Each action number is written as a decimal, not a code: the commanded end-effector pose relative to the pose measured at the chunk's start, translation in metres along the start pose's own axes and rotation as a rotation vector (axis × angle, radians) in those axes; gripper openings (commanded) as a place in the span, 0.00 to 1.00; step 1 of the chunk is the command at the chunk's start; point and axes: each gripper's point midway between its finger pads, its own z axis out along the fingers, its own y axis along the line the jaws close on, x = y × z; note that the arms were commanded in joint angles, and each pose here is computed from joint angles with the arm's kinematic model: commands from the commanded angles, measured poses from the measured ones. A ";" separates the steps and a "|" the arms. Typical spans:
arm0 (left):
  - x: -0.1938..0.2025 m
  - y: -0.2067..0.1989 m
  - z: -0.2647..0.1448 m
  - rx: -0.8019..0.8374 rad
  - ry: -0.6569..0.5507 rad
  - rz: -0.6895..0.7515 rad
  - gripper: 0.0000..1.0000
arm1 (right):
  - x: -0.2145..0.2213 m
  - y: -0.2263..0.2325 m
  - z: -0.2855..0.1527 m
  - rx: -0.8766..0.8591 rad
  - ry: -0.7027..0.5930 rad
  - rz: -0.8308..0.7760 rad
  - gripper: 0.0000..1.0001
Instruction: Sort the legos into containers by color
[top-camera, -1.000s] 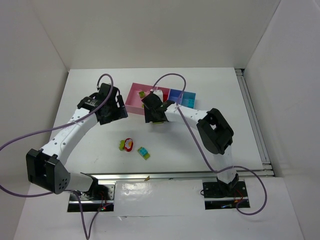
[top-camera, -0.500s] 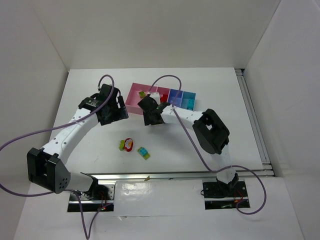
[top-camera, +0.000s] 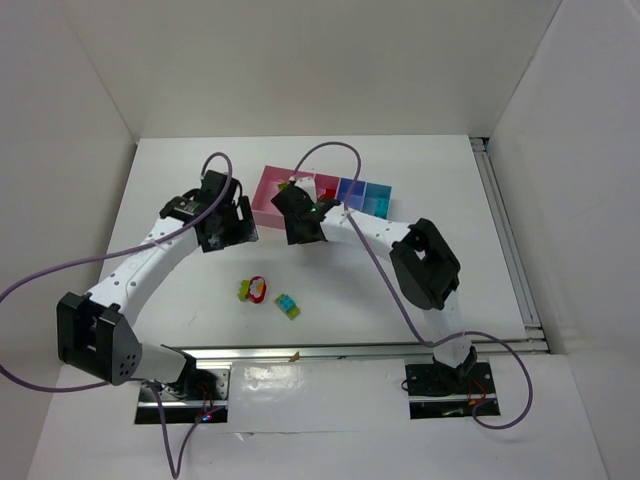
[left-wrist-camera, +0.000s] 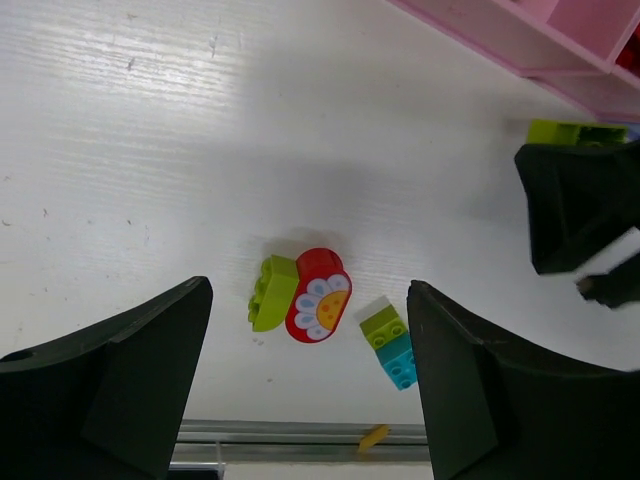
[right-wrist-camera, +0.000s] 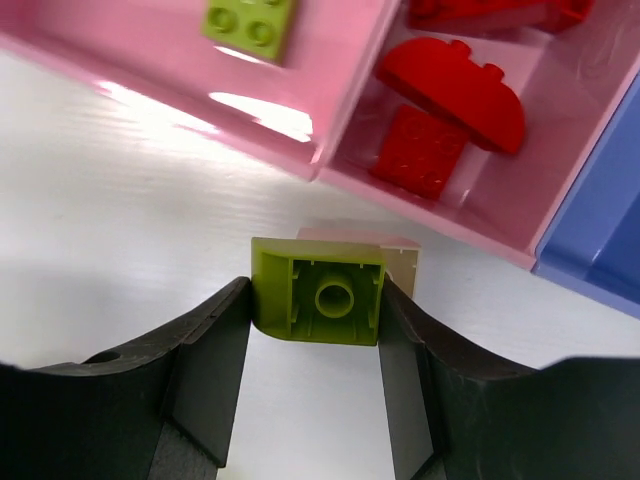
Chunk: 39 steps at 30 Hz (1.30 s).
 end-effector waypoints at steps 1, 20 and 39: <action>0.004 -0.002 0.014 0.043 0.034 0.111 0.90 | -0.061 0.014 -0.068 -0.169 -0.097 0.058 0.38; 0.021 -0.135 -0.072 0.843 -0.076 0.619 1.00 | -0.051 -0.035 -0.192 -1.093 0.127 0.201 0.37; 0.011 -0.194 -0.089 0.999 -0.253 0.771 0.90 | -0.064 -0.035 -0.237 -1.391 0.157 0.265 0.37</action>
